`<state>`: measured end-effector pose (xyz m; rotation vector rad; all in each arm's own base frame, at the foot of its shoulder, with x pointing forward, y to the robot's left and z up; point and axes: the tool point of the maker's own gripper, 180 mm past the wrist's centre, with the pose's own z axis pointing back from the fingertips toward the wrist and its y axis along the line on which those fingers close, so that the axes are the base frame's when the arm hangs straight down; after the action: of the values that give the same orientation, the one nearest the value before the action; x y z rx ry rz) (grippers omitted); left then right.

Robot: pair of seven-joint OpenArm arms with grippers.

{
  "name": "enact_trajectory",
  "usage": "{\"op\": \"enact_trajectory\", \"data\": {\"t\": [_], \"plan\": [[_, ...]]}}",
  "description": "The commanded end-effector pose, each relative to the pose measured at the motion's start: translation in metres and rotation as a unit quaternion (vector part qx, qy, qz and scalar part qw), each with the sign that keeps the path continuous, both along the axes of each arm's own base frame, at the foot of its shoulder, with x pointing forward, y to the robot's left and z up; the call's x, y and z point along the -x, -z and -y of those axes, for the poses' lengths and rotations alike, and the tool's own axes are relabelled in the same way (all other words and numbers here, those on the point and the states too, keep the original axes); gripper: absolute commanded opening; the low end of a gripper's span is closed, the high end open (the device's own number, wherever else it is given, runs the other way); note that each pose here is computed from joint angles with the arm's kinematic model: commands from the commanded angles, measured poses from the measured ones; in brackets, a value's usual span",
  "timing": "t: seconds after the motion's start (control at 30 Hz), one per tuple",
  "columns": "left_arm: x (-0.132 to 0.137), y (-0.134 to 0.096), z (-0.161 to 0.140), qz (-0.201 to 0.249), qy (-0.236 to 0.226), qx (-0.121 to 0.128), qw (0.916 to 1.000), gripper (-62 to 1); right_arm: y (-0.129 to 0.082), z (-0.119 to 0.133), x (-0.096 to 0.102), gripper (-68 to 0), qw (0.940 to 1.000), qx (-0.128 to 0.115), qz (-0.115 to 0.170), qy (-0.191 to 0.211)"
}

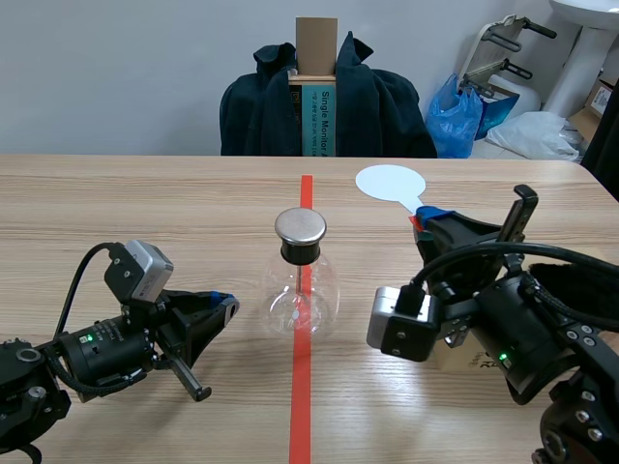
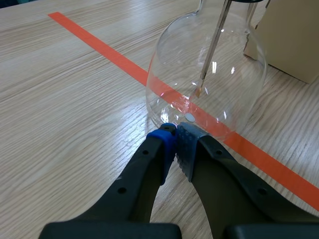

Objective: Do the electroscope experiment.
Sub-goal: 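Move the plate toward and away from the electroscope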

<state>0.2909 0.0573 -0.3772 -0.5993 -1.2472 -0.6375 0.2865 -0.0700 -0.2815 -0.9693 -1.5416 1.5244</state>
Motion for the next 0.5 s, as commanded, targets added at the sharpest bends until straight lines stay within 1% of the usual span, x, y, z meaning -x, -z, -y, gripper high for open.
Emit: {"op": "enact_trajectory", "data": {"t": [0.0,0.13,0.27,0.37,0.47], "plan": [[-0.005,-0.014,0.006,0.018,0.003,0.02,0.9996,-57.3,-0.011,0.005,-0.004,-66.9,0.9997,-0.01,0.02,0.006],[-0.005,-0.014,0.006,0.018,0.003,0.02,0.9996,-57.3,-0.03,0.01,-0.007,-66.9,0.9975,-0.042,0.054,0.018],[-0.005,-0.014,0.006,0.018,0.003,0.02,0.9996,-57.3,-0.052,0.017,-0.016,-66.9,0.994,-0.064,0.083,0.031],[-0.005,-0.014,0.006,0.018,0.003,0.02,0.9996,-57.3,-0.077,0.024,-0.021,-66.9,0.9892,-0.085,0.112,0.04],[-0.005,-0.014,0.006,0.018,0.003,0.02,0.9996,-57.3,-0.107,0.032,-0.023,-66.9,0.982,-0.103,0.151,0.048]]}}
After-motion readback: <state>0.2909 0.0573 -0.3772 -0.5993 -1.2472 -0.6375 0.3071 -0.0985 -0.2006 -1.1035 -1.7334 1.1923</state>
